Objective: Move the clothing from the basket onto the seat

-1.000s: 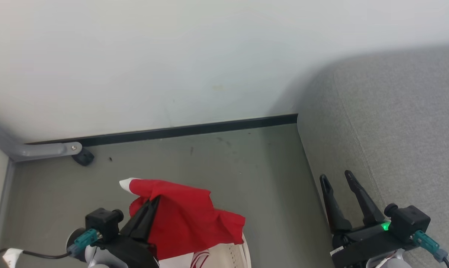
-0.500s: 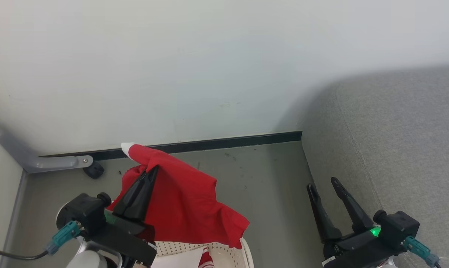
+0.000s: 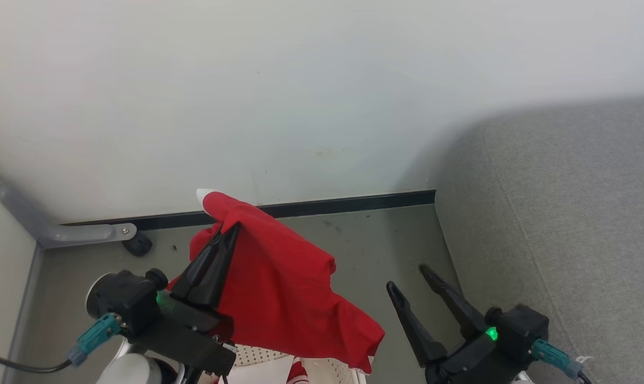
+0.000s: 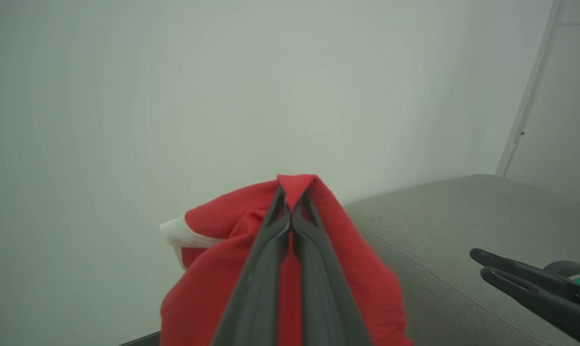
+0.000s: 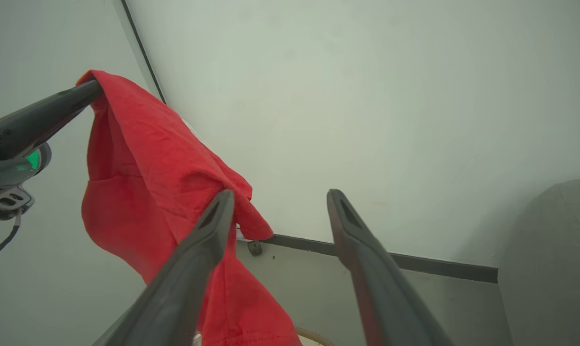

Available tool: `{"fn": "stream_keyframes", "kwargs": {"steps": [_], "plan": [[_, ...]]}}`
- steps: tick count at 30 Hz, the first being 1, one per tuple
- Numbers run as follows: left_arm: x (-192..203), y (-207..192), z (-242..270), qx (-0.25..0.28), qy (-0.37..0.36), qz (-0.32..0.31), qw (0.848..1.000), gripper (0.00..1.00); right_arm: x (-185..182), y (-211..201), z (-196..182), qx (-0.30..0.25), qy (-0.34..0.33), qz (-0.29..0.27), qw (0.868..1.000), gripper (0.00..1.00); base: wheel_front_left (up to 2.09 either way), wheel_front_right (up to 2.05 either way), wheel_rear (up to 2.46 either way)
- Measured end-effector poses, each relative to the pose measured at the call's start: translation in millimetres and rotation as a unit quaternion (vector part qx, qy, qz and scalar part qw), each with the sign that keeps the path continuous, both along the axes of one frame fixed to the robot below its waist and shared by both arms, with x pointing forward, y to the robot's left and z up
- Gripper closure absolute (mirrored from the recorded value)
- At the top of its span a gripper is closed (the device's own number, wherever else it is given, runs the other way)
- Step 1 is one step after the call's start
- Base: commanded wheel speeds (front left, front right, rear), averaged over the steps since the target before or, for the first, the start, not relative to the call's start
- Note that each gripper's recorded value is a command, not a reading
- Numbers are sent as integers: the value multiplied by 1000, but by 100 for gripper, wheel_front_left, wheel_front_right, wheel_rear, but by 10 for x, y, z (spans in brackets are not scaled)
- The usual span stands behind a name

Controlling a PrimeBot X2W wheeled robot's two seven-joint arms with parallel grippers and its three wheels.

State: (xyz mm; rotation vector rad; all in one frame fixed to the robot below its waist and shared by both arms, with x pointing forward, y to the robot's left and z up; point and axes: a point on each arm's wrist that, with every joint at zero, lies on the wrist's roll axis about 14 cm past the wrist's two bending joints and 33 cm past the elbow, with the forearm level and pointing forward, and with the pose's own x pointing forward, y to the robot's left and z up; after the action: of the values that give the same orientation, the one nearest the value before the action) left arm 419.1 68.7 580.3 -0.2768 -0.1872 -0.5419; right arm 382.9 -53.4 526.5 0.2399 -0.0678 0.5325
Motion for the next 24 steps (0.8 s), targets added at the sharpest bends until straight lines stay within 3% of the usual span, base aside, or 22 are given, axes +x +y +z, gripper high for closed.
{"fn": "stream_keyframes", "kwargs": {"steps": [9,24], "plan": [[-30,-79,86,6,-3,-10,1000,100,-70,433,-30,-41,-2,90,995,0,0,0,0],[-170,-208,269,5,-14,-32,999,100,-78,993,-294,-117,32,195,973,0,0,0,0]]}}
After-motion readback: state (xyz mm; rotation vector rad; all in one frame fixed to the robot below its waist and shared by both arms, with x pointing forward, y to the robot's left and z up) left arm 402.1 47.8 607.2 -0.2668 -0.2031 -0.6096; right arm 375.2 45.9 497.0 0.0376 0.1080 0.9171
